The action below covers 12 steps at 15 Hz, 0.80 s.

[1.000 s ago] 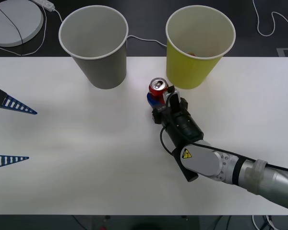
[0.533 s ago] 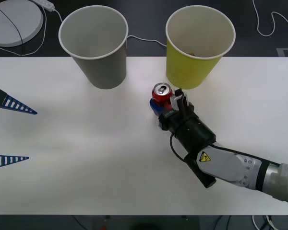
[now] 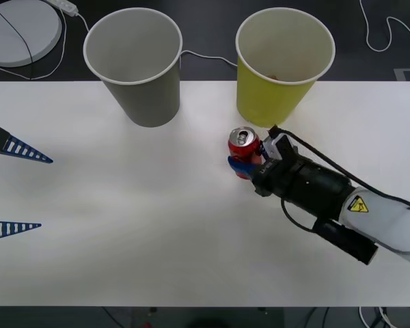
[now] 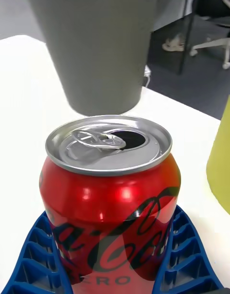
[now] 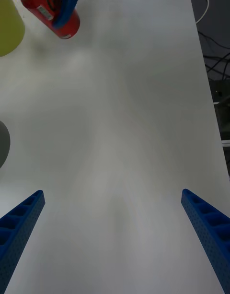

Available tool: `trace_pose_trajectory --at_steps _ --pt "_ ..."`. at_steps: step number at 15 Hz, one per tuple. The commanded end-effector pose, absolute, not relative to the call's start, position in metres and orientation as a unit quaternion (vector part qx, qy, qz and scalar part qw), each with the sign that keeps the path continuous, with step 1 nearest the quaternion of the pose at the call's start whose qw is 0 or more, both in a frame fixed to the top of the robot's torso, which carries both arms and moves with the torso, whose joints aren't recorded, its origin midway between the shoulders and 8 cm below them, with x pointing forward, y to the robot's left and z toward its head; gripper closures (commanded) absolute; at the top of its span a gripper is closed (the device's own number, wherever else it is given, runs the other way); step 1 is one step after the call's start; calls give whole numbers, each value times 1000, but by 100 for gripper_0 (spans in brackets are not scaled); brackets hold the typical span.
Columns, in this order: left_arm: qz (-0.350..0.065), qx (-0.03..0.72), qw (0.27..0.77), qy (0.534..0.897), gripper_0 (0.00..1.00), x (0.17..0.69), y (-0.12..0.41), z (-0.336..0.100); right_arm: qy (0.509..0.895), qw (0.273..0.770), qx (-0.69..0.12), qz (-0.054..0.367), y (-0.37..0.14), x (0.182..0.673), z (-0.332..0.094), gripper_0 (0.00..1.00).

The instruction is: Put the can into the green bin and the plastic bottle into the gray bin

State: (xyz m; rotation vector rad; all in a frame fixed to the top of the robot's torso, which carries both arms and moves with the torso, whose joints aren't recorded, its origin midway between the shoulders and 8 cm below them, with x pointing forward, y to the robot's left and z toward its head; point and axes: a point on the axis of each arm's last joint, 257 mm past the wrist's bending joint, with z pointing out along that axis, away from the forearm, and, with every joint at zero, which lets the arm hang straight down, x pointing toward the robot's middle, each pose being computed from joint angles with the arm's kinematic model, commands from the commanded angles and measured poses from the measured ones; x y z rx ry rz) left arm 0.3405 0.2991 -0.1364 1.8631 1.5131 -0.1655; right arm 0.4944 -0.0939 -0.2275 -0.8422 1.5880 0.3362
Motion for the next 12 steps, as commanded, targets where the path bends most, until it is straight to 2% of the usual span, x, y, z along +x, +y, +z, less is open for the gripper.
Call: trace_pose_trajectory --at_steps 1,3,5,12 --pt "-64 723 360 587 0 340 299 -136 685 579 -413 158 -112 476 -218 100" --pt "-64 723 360 587 0 340 299 -136 683 545 -458 160 -133 460 -206 100" --pt "-64 723 360 587 0 340 299 -136 699 513 -473 157 -154 446 -193 100" --pt "-64 723 360 587 0 340 299 -136 777 429 -448 110 -195 401 -134 100"
